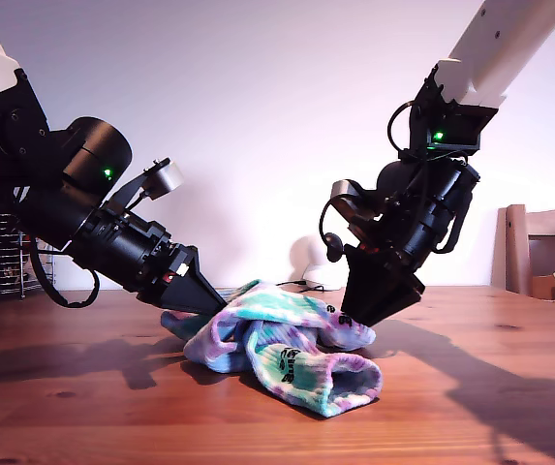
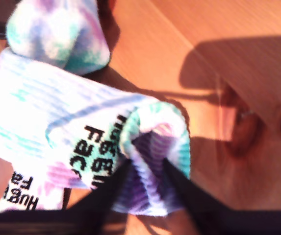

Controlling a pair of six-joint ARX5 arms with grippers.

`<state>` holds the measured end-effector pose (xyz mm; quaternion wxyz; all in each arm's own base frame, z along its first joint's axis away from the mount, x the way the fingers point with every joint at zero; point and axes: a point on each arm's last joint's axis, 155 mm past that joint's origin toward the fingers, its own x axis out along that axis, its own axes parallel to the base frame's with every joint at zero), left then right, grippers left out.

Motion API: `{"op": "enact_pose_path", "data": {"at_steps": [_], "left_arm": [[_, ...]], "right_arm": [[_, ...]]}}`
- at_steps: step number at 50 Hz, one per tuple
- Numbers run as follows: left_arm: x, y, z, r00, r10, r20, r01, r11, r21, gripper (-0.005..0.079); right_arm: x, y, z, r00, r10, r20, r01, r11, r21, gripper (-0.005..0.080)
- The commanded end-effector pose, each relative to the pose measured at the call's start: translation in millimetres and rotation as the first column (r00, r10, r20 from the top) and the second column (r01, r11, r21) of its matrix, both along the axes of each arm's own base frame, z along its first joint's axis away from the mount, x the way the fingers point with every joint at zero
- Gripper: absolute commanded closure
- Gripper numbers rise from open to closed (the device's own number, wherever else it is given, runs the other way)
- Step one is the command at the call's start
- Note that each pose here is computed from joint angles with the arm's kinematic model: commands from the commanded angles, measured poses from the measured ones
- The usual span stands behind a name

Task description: Fold the socks in front of you. After folding them, place them to the left side.

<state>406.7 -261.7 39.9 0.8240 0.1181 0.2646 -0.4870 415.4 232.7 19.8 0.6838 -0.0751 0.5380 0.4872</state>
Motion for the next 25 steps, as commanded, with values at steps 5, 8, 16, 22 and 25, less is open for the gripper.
{"op": "enact_pose_path", "data": {"at_steps": [5,8,16,22,25], "left_arm": [[-3.7,2.2,-11.6,1.0,-0.003,-0.03,0.003,1.0,0.016,0.0596],[-8.6,-1.0,-12.7,0.999,-0.015,-0.048,0.015,1.0,0.01,0.0596],[-22.7,-16.2,-13.8,0.995,-0.049,-0.085,0.049,0.999,-0.004,0.0596],[-36.4,-29.4,-16.8,0.991,-0.081,-0.11,0.082,0.997,0.0,0.0597],[-44.1,-35.8,-18.9,0.987,-0.096,-0.128,0.097,0.995,0.002,0.0596]], "right_arm": [[6.0,12.0,-3.9,1.0,0.007,0.022,-0.007,1.0,0.008,0.0763],[9.5,12.7,-1.2,0.999,0.002,0.033,-0.002,1.0,0.008,0.0763],[21.3,8.0,5.5,0.998,-0.019,0.067,0.021,0.999,-0.032,0.0763],[30.9,4.0,13.4,0.995,-0.026,0.1,0.032,0.997,-0.064,0.0763],[36.2,3.0,18.1,0.992,-0.03,0.119,0.039,0.997,-0.073,0.0763]]}}
